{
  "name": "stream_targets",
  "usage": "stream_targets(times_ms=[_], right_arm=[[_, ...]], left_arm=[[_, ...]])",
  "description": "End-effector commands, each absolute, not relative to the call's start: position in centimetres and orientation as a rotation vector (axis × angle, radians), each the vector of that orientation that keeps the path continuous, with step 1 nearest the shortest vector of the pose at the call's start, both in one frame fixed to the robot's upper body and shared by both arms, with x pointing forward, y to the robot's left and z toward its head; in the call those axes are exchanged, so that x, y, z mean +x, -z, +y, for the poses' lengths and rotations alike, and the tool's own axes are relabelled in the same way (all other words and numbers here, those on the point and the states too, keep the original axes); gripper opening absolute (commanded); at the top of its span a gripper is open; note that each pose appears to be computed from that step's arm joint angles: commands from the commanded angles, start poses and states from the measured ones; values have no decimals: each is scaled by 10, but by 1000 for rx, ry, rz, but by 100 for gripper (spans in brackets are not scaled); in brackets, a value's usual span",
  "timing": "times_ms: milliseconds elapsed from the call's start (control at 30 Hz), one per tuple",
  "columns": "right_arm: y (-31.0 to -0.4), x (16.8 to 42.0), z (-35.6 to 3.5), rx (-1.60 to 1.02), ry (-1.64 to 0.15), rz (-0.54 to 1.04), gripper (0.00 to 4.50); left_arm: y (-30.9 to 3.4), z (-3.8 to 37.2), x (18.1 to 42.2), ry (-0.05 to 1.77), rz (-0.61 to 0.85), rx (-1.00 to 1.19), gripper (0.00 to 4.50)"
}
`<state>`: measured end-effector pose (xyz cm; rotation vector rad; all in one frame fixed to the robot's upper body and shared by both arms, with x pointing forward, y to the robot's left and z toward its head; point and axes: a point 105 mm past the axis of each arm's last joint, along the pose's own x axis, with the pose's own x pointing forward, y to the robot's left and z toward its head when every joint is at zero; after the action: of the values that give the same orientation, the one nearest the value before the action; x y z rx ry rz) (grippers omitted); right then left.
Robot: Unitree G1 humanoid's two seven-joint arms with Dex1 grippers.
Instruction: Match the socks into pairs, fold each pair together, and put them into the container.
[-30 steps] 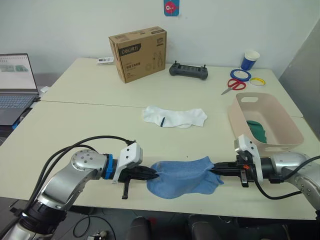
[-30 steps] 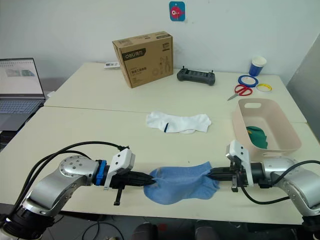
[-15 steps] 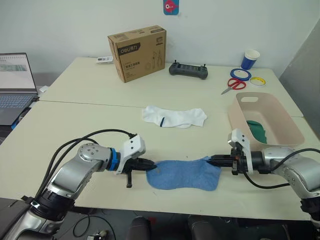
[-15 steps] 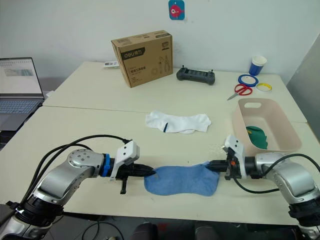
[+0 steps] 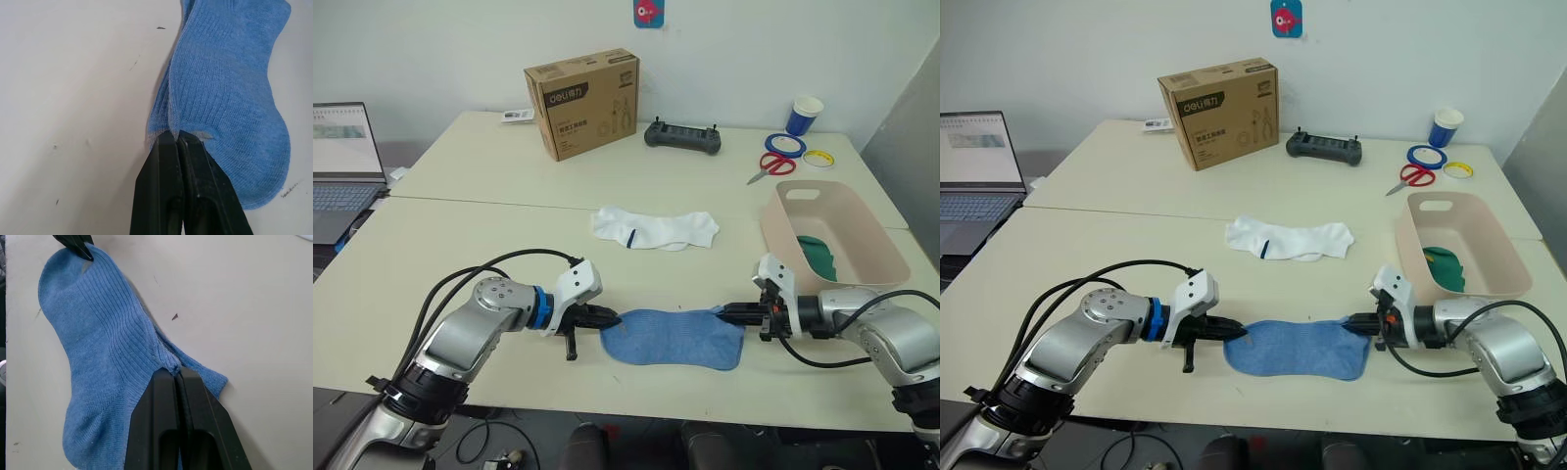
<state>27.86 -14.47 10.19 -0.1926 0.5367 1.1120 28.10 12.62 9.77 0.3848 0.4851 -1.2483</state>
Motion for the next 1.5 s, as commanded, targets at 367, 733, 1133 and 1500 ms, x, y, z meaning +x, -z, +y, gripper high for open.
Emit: stream_targets(times_ms=[367, 733, 1133, 1500], right_arm=[[-107, 284, -154, -213, -1085, 506, 3], [-104, 287, -153, -226, -1086, 500, 3], [-101, 286, -149, -232, -1110, 503, 3], [-133, 296, -158, -164, -1052, 404, 213]], left_arm=[[-104, 120, 288, 1272, 445, 463, 0], [-102, 118, 286, 1289, 455, 475, 0], [-99, 119, 283, 1305, 457, 493, 0], [-110, 137, 288, 1264, 431, 475, 221]])
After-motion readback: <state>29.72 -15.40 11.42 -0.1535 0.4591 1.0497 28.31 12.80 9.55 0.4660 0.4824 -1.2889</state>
